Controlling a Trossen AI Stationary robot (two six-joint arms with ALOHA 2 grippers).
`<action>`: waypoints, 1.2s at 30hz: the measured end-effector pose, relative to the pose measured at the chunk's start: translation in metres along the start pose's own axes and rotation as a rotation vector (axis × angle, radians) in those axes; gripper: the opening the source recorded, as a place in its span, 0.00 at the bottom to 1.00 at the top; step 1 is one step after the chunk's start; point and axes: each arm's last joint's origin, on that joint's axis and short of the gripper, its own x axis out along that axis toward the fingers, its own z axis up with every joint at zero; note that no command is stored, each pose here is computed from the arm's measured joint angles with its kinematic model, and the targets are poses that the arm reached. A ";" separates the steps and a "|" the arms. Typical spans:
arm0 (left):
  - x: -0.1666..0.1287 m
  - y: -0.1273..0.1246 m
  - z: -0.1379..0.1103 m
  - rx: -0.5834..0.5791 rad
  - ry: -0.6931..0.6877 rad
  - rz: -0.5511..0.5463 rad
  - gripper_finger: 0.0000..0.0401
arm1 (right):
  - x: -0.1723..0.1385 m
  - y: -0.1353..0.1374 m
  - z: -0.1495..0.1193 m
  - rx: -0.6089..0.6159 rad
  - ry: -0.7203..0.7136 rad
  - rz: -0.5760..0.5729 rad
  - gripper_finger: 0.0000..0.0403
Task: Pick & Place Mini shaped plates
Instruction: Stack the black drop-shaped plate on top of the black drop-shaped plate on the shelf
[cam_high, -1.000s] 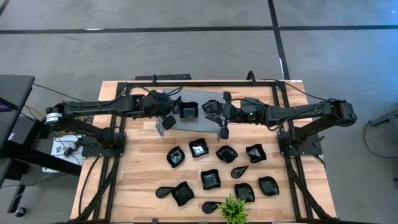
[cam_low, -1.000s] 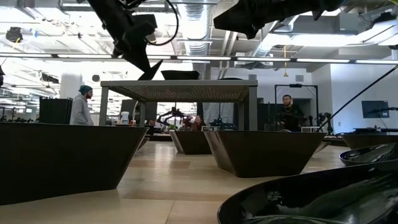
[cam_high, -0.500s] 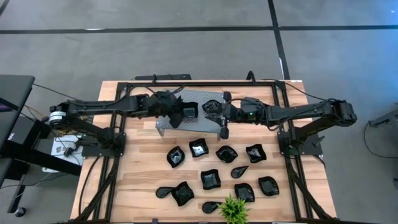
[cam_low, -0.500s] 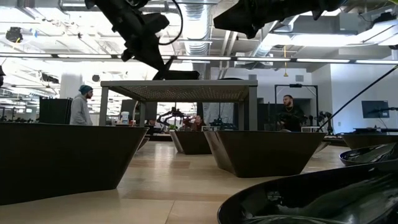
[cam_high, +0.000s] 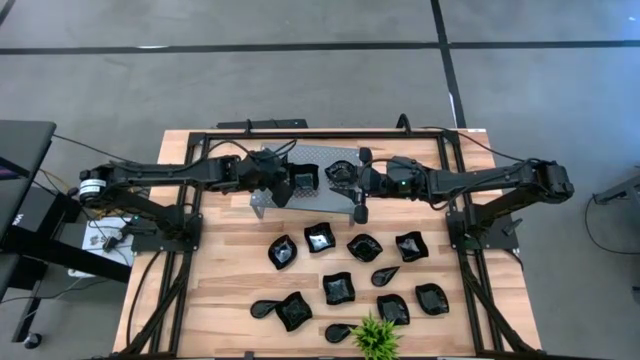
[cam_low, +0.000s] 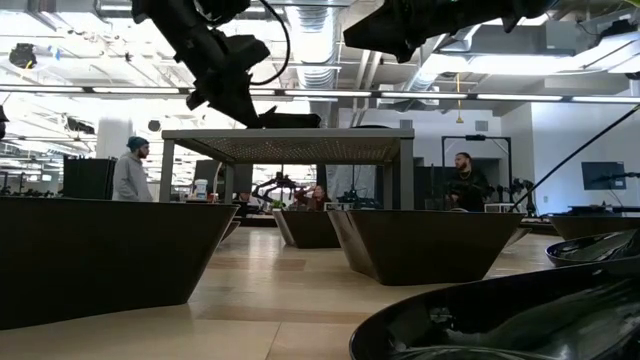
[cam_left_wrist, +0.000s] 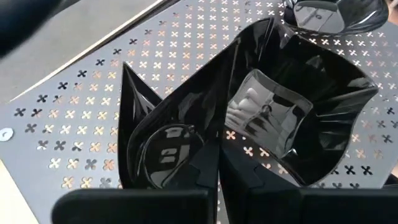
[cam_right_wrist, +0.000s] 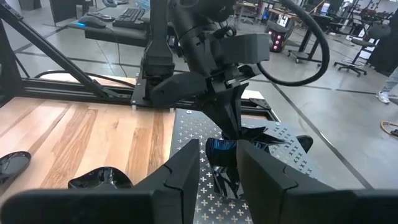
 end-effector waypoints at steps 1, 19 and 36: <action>-0.001 0.000 0.000 0.001 -0.002 -0.002 0.02 | 0.000 0.000 0.000 0.000 0.000 0.000 0.25; -0.022 0.010 -0.009 0.068 0.085 0.030 0.02 | 0.000 0.000 0.000 0.000 0.000 0.001 0.25; -0.035 0.016 -0.009 -0.218 0.026 0.040 0.02 | 0.000 0.000 0.001 -0.001 -0.008 0.000 0.25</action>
